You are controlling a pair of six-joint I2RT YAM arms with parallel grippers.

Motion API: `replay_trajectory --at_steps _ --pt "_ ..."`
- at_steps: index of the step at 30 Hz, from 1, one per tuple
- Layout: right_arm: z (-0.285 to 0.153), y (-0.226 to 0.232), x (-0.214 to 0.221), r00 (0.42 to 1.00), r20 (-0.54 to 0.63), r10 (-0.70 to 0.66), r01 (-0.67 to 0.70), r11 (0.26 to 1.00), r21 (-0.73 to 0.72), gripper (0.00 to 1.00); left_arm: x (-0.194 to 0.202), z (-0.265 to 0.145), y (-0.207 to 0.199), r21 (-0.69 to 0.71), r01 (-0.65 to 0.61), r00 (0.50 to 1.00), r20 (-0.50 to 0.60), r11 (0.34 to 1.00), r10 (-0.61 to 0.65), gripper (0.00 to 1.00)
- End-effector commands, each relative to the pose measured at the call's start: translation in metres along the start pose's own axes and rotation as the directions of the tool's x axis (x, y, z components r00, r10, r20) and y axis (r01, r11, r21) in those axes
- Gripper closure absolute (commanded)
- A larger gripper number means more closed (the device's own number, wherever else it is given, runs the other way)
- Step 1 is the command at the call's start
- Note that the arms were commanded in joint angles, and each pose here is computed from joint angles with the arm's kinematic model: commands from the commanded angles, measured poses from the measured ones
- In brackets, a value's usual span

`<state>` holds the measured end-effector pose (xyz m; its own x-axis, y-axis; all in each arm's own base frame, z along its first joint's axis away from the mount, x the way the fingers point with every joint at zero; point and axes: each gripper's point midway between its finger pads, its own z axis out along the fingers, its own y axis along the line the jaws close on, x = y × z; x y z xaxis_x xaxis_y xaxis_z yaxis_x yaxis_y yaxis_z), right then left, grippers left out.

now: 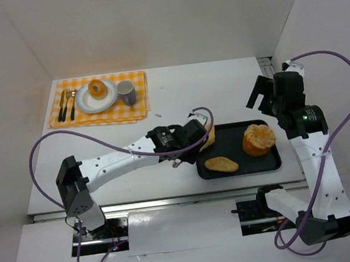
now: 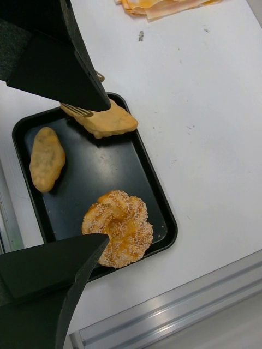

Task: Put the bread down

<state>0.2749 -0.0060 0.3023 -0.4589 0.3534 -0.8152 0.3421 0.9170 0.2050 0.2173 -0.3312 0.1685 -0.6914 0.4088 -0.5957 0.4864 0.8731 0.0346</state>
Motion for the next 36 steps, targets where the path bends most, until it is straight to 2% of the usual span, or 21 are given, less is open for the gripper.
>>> replay_trajectory --at_steps 1,12,16,19,23,24,28,31,36 --pt "-0.006 -0.001 -0.008 0.999 0.035 0.0 0.001 1.0 -0.007 0.0 -0.001 -0.007 -0.01 0.059 0.002 1.0 -0.003 0.998 -0.002 0.37" --pt "-0.004 0.0 -0.004 1.0 0.023 0.007 -0.006 1.0 -0.012 0.0 0.0 -0.002 -0.033 0.159 -0.029 0.999 -0.039 0.987 0.036 0.38" --pt "-0.003 -0.001 -0.001 1.0 0.015 0.004 -0.004 1.0 -0.008 0.0 0.015 0.012 -0.035 0.143 -0.047 0.991 -0.118 0.989 0.064 0.4" --pt "-0.003 -0.001 -0.001 1.0 0.015 0.004 -0.004 1.0 -0.008 0.0 0.014 0.014 -0.032 0.115 -0.042 0.991 -0.12 0.992 0.056 0.49" --pt "-0.003 -0.001 -0.001 1.0 0.015 0.004 -0.004 1.0 -0.008 0.0 -0.01 -0.003 -0.027 0.104 -0.036 0.998 -0.042 0.994 0.041 0.65" --pt "-0.002 0.0 -0.003 1.0 0.023 0.007 -0.006 1.0 -0.012 0.0 -0.012 -0.006 -0.027 0.105 -0.036 0.998 -0.04 0.994 0.04 0.75" --pt "-0.002 0.0 -0.003 1.0 0.023 0.007 -0.006 1.0 -0.012 0.0 -0.036 -0.028 -0.026 0.137 -0.044 0.999 0.017 0.99 0.042 0.95" --pt "-0.002 0.0 -0.003 1.0 0.023 0.007 -0.006 1.0 -0.012 0.0 -0.054 -0.048 -0.021 0.202 -0.015 0.999 0.054 0.979 0.004 1.0" --pt "-0.004 0.0 -0.007 0.999 0.035 0.009 -0.009 1.0 -0.007 0.0 -0.092 -0.075 0.024 0.277 0.091 0.984 0.12 0.957 -0.129 1.0"
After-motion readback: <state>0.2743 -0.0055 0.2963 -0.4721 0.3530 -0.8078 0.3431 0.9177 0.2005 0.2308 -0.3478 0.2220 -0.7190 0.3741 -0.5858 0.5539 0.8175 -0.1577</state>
